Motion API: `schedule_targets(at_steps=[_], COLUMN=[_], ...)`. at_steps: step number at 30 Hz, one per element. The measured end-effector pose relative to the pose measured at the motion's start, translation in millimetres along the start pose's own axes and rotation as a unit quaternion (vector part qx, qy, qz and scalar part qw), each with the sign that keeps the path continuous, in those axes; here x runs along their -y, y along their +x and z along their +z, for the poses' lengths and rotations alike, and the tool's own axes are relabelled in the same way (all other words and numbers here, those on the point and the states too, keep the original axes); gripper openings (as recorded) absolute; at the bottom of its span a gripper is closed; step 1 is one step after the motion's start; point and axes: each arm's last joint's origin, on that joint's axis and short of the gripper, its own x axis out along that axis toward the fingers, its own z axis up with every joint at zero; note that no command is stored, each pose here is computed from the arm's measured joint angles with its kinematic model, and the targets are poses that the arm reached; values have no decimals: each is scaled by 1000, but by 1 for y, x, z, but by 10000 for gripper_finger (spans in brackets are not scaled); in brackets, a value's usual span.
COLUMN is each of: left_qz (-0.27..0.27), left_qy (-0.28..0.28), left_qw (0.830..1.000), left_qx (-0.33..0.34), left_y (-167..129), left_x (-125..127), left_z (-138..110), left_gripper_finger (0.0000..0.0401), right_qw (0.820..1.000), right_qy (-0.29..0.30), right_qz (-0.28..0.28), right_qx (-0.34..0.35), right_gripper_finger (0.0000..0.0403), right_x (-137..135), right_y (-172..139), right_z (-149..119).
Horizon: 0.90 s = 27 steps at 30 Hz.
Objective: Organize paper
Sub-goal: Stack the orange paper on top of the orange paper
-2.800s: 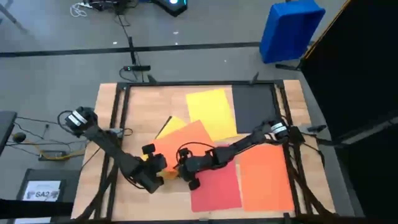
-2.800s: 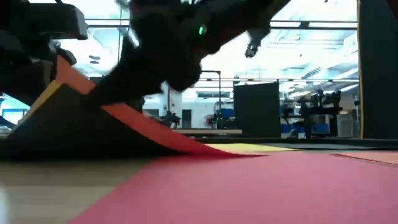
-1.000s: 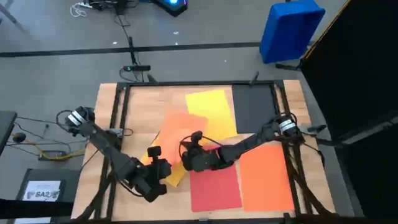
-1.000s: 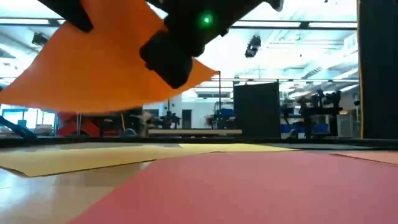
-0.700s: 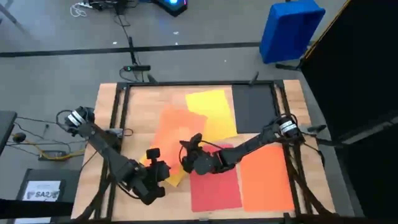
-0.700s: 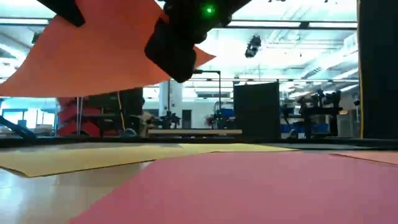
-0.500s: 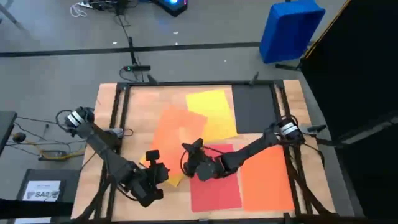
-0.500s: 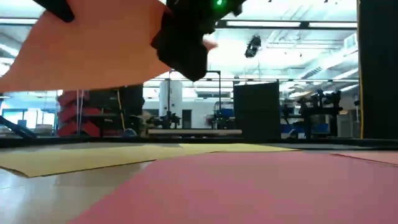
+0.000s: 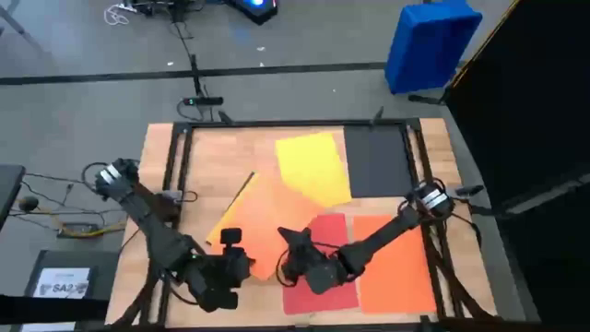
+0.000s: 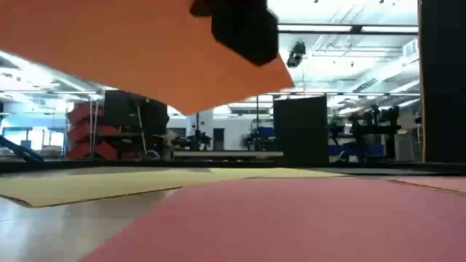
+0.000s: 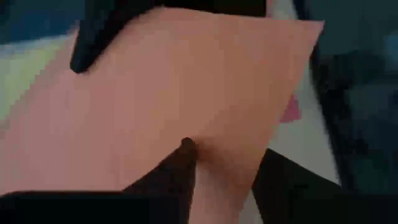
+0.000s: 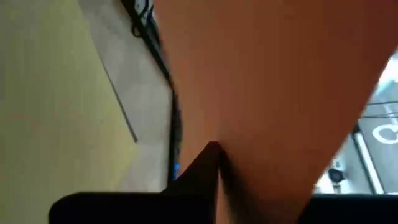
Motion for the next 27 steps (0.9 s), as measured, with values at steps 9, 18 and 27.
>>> schedule_targets(at_steps=[9, 18, 27], left_qz=[-43, 121, 128], left_qy=[-8, 23, -99], left_qw=[999, 990, 966], left_qx=[22, 75, 202], left_y=[-23, -61, -45], left_x=[9, -3, -30], left_z=[13, -15, -123], left_gripper_finger=[177, 178, 177], right_qw=[1000, 1000, 1000], right_qy=[3, -12, 7], right_qz=[-2, 0, -2], right_qx=[4, 13, 27], right_gripper_finger=[0, 0, 0], right_x=[0, -1, 5], right_y=[-6, -12, -24], right_z=[2, 4, 8])
